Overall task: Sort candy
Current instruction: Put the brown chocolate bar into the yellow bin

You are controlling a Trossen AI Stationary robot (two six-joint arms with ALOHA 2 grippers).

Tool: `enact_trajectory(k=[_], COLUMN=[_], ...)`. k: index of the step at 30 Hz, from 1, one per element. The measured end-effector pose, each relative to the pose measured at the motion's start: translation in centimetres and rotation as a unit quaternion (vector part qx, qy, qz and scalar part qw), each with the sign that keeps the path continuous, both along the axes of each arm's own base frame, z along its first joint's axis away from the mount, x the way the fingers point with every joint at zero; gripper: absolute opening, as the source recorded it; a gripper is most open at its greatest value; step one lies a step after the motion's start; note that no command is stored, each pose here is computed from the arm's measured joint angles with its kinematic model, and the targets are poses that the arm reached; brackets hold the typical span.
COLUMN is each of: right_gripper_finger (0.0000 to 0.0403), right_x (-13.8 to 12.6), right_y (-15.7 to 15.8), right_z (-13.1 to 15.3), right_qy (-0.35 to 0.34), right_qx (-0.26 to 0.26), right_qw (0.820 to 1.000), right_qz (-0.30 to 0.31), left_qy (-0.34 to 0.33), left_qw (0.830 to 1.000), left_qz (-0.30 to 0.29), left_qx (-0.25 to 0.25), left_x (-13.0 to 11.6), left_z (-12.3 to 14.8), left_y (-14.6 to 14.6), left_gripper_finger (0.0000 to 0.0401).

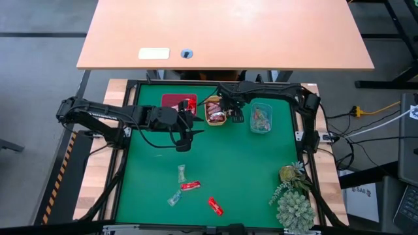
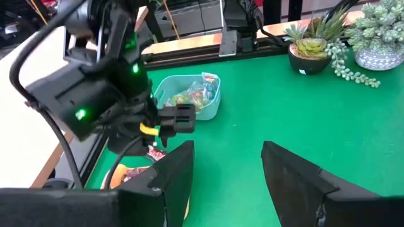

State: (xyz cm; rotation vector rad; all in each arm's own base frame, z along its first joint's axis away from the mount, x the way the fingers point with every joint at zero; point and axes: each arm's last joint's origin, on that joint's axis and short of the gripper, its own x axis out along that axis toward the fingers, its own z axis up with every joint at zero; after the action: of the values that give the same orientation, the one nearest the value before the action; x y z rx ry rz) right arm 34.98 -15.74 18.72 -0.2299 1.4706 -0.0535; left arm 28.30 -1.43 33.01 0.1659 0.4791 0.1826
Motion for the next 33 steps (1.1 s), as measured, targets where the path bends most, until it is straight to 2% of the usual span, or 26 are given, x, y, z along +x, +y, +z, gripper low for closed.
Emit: enact_trajectory(k=[11, 18, 22, 26, 33], right_gripper_finger=[0.0227, 0.0222, 0.0194, 0.0154, 0.0085], right_x=[0.7, 0.7, 0.7, 0.5, 0.2], right_y=[-1.2, -1.5, -1.4, -1.2, -1.1], right_z=[-2.6, -2.6, -2.7, -2.9, -2.9], right_qy=[0.014, 0.006, 0.008, 0.014, 0.025], right_qx=[-0.012, -0.010, -0.003, 0.022, 0.028], right_qw=[1.000, 1.000, 1.000, 1.000, 0.999], right_qz=[0.000, -0.003, -0.001, 0.002, -0.002], left_qy=[0.000, 0.000, 0.000, 0.000, 0.000], left_qw=[1.000, 1.000, 1.000, 1.000, 1.000], left_qz=[0.001, 0.001, 0.001, 0.001, 0.001], left_qx=[0.000, 0.000, 0.000, 0.000, 0.000], left_x=[0.0, 0.0, 0.0, 0.0, 0.0], left_z=[0.0, 0.0, 0.0, 0.0, 0.0], left_y=[0.0, 0.0, 0.0, 0.0, 0.0], left_gripper_finger=[0.0181, 0.0181, 0.0181, 0.0181, 0.0181])
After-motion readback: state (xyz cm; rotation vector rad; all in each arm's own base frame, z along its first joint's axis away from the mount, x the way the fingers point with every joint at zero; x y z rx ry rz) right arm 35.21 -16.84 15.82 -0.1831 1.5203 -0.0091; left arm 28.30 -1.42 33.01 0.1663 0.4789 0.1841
